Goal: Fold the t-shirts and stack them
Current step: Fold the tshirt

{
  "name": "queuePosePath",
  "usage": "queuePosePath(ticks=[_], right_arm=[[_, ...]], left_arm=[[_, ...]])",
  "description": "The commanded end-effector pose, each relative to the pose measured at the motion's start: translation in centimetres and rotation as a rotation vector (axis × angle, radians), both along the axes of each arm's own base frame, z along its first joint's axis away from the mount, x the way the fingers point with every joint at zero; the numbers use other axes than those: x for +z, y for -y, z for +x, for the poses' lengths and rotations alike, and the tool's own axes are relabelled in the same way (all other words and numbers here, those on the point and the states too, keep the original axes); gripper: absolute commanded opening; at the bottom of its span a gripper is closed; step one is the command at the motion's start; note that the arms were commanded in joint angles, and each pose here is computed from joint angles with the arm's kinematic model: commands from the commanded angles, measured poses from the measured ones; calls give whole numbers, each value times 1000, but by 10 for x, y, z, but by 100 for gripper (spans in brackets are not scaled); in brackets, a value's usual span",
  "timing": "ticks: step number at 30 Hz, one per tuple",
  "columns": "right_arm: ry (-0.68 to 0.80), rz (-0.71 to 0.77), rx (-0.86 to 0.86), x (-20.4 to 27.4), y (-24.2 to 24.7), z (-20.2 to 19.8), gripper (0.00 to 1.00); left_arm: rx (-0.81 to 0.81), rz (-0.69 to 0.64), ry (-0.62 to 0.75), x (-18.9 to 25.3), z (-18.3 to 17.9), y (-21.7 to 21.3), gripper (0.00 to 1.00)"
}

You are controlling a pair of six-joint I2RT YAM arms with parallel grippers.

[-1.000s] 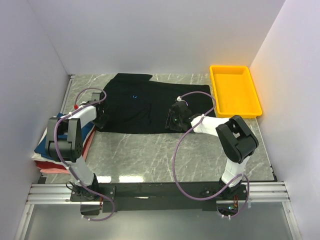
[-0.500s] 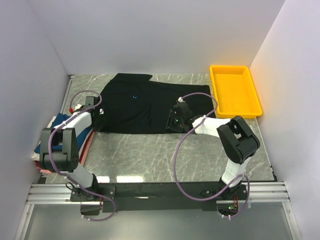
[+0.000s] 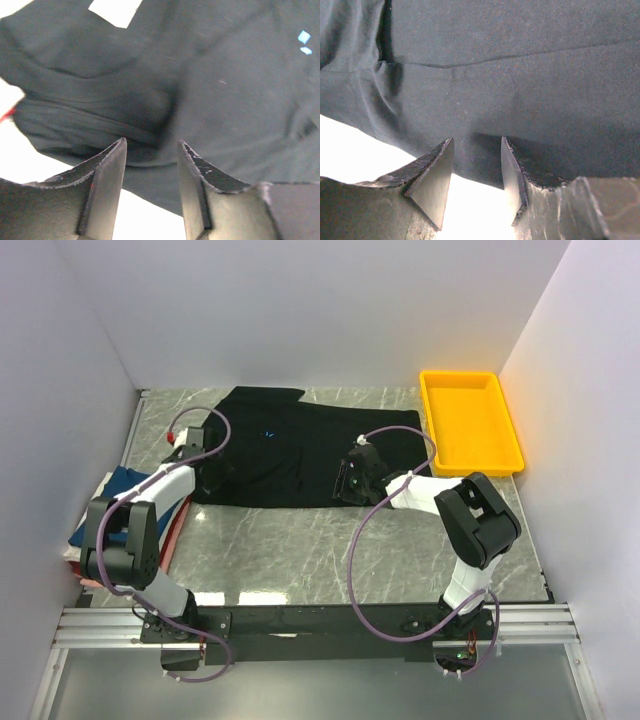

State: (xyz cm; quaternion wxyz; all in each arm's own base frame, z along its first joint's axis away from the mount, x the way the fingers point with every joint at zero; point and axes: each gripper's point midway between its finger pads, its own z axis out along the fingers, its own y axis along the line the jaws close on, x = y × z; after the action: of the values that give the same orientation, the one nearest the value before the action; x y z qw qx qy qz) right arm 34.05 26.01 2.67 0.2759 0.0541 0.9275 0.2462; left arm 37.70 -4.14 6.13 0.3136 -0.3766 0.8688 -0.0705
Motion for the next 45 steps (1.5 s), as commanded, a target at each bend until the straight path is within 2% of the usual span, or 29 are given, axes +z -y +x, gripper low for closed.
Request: queuePosePath(ticks=[1,4,9,12,16,18,19,22,28,41,43,45], right_arm=[[-84,-42,5,-19,13,-21,50],[-84,-41,8,-20,12,-21,50],[-89,-37,15,-20,10,-21,50],[-91,-42,15,-22,11,-21,50],[-93,-42,14,-22,11,-21,50],[-93,-44,14,-23,11,-21,50],[-93,-44,14,-23,11,-21,50],[-93,-44,14,-23,11,-21,50],[-92,-45,13,-23,12,-21,50],[-92,-49,15,-23,13,-22,50],[-89,-44,15,-21,13,-21,50],[-86,-40,17,-20,13,-21,50]], left_arm=[[-98,11,102,26,25,17,51],[-127,9,72,18,26,23,54],[-151,37,40,10,37,30,49],[-155,41,13,2,40,33,41],[-157,51,17,6,47,33,23],[-164,61,6,5,49,33,17],[-162,67,6,8,51,32,10],[-166,75,16,14,58,32,1],[-188,95,21,24,74,34,1],[-202,91,-27,14,90,38,4],[-184,103,-47,9,84,34,8],[-146,113,-65,8,78,27,17]])
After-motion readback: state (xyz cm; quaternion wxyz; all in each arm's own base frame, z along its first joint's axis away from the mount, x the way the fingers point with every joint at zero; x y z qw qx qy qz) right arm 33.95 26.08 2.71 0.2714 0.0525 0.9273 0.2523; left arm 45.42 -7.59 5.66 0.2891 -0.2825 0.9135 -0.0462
